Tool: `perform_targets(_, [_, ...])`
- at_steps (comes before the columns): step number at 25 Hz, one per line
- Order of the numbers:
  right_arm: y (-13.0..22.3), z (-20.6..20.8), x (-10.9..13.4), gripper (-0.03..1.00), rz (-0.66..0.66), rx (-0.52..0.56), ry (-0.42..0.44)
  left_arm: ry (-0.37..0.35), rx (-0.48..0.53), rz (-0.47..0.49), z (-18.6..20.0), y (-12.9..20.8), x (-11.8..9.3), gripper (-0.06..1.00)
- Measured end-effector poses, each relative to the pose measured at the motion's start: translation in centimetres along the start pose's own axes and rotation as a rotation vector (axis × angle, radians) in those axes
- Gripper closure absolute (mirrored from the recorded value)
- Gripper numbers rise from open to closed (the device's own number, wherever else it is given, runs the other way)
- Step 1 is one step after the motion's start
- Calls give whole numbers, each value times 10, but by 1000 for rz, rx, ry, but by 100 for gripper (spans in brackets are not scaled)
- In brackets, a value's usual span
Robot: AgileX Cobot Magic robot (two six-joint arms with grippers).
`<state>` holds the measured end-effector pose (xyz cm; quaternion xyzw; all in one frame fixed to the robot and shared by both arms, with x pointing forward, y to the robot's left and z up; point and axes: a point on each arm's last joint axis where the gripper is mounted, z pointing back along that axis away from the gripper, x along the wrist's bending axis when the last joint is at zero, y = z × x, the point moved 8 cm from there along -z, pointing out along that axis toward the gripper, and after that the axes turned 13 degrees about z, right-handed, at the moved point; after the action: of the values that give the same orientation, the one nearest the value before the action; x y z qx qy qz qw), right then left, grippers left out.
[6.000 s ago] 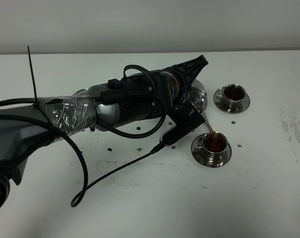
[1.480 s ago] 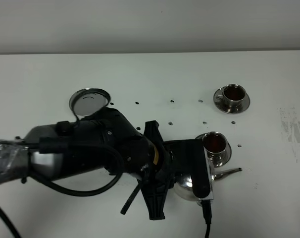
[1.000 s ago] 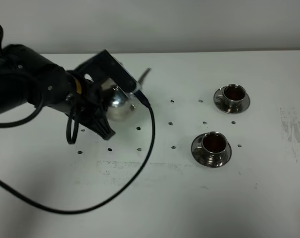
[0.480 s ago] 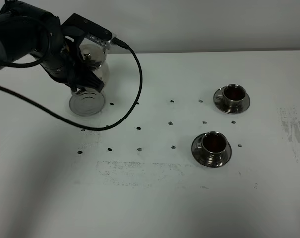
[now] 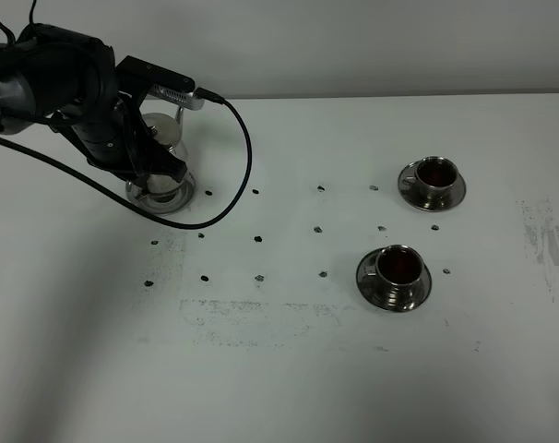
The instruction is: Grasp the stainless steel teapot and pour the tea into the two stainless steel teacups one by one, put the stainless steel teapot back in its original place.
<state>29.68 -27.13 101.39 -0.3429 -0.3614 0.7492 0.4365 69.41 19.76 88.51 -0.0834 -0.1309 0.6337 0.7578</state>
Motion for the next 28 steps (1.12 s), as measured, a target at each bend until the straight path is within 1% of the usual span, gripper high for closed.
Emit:
perform_targets(3, [0, 0, 0, 66, 0, 0, 0, 3, -19, 9, -2, -3, 1, 75])
perform_targets(6, [0, 0, 0, 66, 0, 0, 0, 22, -57, 25, -6, -6, -2, 75])
perform_targets(8, [0, 0, 0, 66, 0, 0, 0, 30, -61, 29, -10, -4, -4, 75])
perform_targets(21, [0, 0, 0, 66, 0, 0, 0, 34, -31, 34, -18, 4, -5, 75])
perform_targets(28, [0, 0, 0, 66, 0, 0, 0, 26, 5, 47, -26, 10, 1, 75])
